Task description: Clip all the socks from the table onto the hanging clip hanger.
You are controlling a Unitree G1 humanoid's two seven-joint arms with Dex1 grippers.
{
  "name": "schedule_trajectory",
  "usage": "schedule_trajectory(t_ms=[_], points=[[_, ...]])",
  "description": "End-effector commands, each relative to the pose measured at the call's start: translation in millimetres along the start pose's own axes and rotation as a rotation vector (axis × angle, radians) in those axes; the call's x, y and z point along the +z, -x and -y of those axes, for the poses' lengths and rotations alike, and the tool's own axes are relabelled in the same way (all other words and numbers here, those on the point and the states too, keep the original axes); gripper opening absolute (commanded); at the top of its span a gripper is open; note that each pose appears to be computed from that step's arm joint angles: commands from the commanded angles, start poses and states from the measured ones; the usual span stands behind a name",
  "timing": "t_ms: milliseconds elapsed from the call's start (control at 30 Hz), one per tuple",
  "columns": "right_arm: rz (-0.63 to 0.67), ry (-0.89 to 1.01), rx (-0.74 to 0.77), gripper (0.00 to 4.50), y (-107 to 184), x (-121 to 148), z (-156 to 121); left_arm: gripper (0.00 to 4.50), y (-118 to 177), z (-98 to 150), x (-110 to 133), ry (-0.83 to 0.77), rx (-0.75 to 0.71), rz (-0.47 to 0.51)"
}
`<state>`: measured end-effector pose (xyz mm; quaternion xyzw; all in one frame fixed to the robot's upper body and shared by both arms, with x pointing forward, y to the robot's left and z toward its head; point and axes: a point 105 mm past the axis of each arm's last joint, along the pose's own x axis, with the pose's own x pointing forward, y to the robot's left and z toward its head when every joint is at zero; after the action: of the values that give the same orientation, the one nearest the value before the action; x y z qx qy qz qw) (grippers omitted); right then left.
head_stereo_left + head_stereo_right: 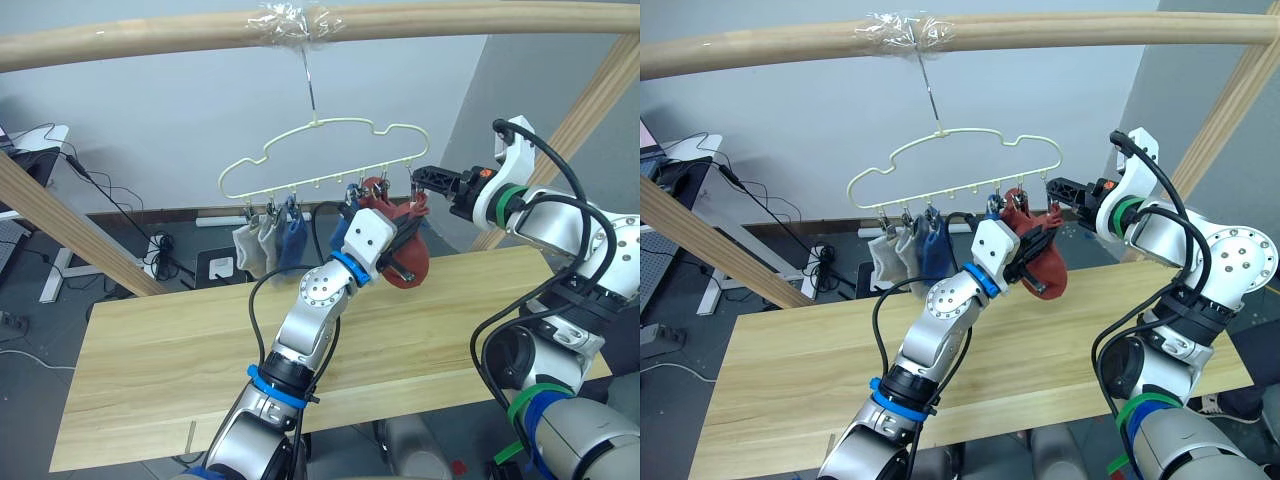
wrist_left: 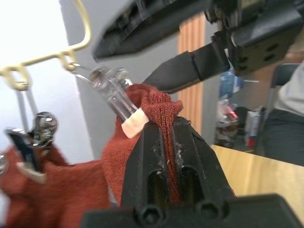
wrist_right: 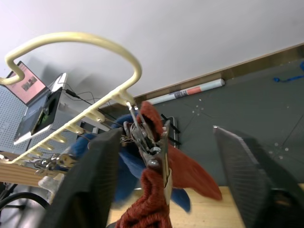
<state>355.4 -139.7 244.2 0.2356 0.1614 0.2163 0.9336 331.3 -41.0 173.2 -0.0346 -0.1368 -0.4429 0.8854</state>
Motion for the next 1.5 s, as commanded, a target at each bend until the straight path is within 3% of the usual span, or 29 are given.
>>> schedule_trajectory(t_ms=[33,300,533,733,800,967,1200,1500], points=[[0.055,0.065,0.067,4.47,8.0,13.5,-13.8,0.00,-4.6,14.3,16.5,0.092,-0.044,0.062],[0.156,0.306,0.038,4.47,19.7,18.0,-13.5,0.00,-9.4,5.7,12.3,0.336,0.003,0.046],[0.292,0.410,-0.055,4.50,25.0,4.1,13.2,1.92,-8.8,8.0,-4.3,0.466,-0.044,-0.015],[0.287,0.433,-0.051,4.50,26.2,-30.5,24.9,3.77,16.9,2.9,-29.5,0.426,-0.023,-0.112],[0.228,0.508,-0.060,4.50,26.4,-53.8,35.6,4.41,36.8,-6.3,-40.0,0.401,0.025,-0.161],[0.130,0.579,-0.082,4.50,29.3,-97.9,59.8,4.46,98.3,-35.2,-59.7,0.297,0.166,-0.294],[0.009,0.591,-0.150,4.50,44.9,-149.3,102.0,4.46,227.3,-85.0,-69.3,0.165,0.542,-0.512],[-0.064,0.574,-0.182,4.50,58.6,-180.0,122.9,4.46,317.0,-74.9,-71.1,0.060,0.761,-0.747]])
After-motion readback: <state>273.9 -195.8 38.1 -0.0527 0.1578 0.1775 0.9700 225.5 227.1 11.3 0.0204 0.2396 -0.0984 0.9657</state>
